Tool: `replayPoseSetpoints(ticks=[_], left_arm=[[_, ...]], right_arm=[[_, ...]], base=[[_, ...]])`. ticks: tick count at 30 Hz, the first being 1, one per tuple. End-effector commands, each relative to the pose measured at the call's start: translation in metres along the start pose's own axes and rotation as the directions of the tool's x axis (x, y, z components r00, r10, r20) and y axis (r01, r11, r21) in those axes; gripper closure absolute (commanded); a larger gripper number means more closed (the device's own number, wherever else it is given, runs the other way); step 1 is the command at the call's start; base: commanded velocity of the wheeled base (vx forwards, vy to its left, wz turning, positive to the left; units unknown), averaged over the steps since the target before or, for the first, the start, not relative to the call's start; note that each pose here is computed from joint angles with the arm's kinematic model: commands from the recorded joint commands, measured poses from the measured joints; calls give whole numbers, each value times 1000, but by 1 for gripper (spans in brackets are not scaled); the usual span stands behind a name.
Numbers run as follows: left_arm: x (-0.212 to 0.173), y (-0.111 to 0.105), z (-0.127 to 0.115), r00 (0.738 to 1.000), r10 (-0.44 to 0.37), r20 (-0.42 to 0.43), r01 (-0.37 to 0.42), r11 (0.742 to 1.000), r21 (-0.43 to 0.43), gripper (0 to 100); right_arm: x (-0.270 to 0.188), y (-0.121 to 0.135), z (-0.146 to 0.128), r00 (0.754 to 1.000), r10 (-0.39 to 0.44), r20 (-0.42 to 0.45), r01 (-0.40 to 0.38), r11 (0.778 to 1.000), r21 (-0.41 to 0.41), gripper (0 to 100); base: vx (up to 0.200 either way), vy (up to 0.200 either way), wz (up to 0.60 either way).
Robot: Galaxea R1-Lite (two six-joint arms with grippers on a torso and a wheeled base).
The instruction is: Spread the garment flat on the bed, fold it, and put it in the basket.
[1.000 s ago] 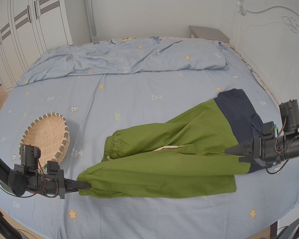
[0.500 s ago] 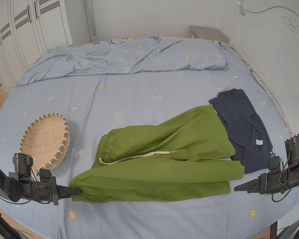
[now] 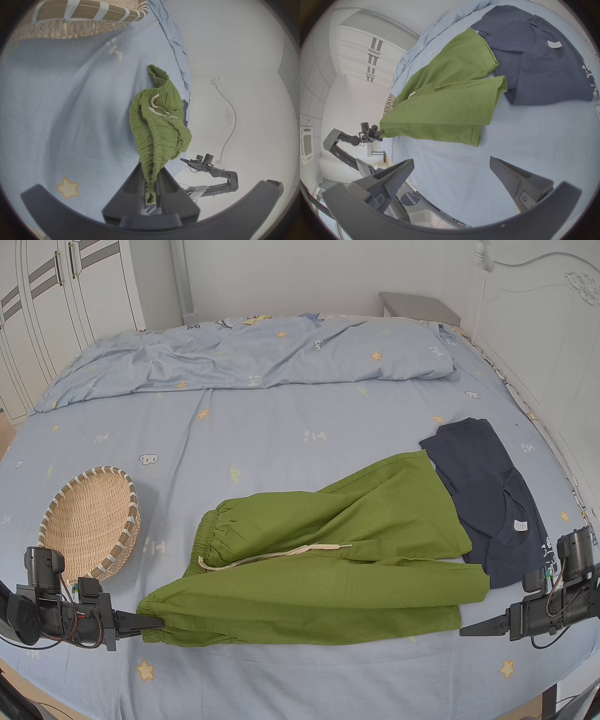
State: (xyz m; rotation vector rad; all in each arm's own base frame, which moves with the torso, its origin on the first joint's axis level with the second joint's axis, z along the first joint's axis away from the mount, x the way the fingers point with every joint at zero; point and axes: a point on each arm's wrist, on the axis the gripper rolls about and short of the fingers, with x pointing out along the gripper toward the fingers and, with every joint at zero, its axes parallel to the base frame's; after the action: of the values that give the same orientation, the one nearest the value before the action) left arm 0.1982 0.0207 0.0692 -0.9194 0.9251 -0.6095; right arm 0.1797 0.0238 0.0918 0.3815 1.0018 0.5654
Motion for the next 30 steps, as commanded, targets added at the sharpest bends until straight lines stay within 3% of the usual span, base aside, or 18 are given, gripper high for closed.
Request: replayPoseSetpoints(ticks=[1,6,22,30], left_arm=[[0,1,1,1000,1,2,-1,1000,-3,100],[0,1,1,1000,0,1,0,1000,-3,100],[1,1,2,1000,0,-1,0,1000,-1,100],[1,2,3,1000,0,1,0,1000,-3,100]], right_arm=[[31,-30,2,997,24,-70,-19,998,61,0],[38,-35,10,995,86,-47,-83,995,51,0],[73,-52,31,993,101,-58,-98,994,46,0],[74,-52,33,979,198,-51,-193,978,79,0]], base=[[0,0,0],[0,0,0],[0,0,0],[0,0,0]])
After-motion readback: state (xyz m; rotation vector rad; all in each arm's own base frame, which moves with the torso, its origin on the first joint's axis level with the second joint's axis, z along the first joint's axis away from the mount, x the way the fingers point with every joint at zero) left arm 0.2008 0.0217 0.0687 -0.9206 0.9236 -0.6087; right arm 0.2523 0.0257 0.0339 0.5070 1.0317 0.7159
